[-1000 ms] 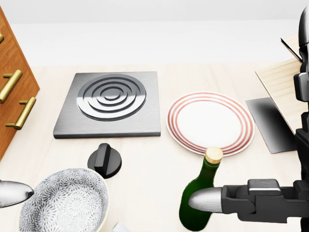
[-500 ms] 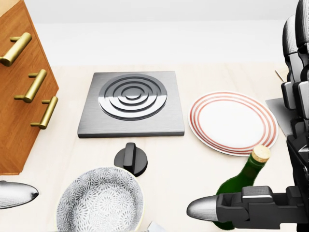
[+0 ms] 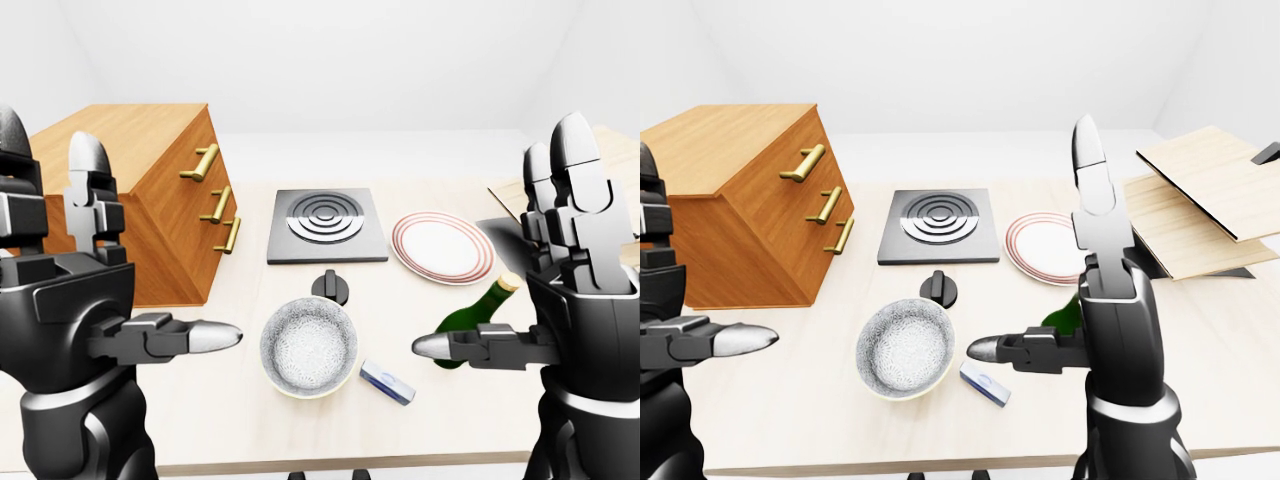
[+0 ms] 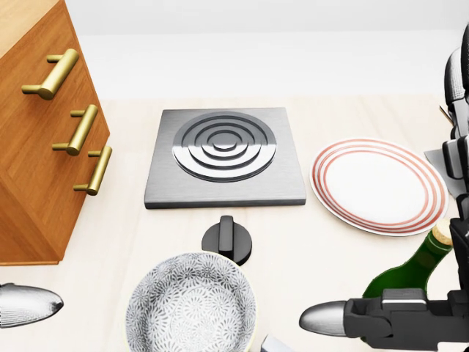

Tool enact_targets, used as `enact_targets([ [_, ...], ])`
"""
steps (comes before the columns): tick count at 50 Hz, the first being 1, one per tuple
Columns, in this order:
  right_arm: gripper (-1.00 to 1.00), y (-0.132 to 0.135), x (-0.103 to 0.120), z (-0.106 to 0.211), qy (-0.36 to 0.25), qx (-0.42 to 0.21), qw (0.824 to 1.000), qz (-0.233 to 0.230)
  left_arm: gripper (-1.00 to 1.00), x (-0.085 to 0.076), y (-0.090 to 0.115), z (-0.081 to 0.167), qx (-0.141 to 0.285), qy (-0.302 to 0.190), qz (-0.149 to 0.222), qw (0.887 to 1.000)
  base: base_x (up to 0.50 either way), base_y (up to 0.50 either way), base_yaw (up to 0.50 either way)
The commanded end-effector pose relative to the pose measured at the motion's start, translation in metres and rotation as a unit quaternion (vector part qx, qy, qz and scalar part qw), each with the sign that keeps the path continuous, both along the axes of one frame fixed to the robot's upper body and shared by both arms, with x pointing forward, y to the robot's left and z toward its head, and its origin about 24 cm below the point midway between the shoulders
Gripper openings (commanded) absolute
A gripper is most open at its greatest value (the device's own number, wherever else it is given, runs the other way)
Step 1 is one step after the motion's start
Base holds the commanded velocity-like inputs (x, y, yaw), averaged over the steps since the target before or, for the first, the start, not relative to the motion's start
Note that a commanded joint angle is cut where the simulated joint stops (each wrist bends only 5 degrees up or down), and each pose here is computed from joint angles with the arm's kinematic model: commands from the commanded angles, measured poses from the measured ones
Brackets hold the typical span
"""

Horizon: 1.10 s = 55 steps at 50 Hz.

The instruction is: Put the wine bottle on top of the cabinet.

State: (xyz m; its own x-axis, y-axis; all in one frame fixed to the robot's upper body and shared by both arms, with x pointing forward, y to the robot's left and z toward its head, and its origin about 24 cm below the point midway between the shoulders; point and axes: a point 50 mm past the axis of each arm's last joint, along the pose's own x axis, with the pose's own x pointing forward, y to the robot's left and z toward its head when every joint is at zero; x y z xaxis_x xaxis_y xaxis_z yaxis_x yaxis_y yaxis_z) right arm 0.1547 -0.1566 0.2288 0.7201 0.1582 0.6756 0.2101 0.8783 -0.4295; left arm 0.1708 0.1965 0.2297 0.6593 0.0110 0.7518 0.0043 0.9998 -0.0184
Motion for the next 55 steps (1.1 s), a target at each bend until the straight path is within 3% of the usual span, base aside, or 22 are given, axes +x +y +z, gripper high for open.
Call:
enact_targets([
  [1, 1.0, -0.01, -0.002, -0.008, 0.032, 0.007, 0.999, -0.025, 1.0, -0.002, -0.002, -0.002, 0.003, 0.003, -0.002, 1.0, 0.0, 0.0, 0.0],
  [14, 1.0, -0.038, -0.012, -0.027, 0.113, 0.014, 0.99, -0.084, 1.0, 0.007, -0.001, -0.011, 0.004, 0.03, -0.002, 1.0, 0.0, 0.0, 0.0],
  [38, 1.0, -0.083, -0.045, -0.022, 0.079, 0.047, 0.985, -0.149, 1.0, 0.01, -0.006, -0.025, 0.013, 0.07, -0.012, 0.997, 0.0, 0.0, 0.0],
  [55, 1.0, -0.118, -0.017, -0.084, 0.195, 0.159, 0.953, -0.167, 1.0, 0.011, -0.005, -0.031, 0.017, 0.086, -0.011, 0.996, 0.0, 0.0, 0.0],
])
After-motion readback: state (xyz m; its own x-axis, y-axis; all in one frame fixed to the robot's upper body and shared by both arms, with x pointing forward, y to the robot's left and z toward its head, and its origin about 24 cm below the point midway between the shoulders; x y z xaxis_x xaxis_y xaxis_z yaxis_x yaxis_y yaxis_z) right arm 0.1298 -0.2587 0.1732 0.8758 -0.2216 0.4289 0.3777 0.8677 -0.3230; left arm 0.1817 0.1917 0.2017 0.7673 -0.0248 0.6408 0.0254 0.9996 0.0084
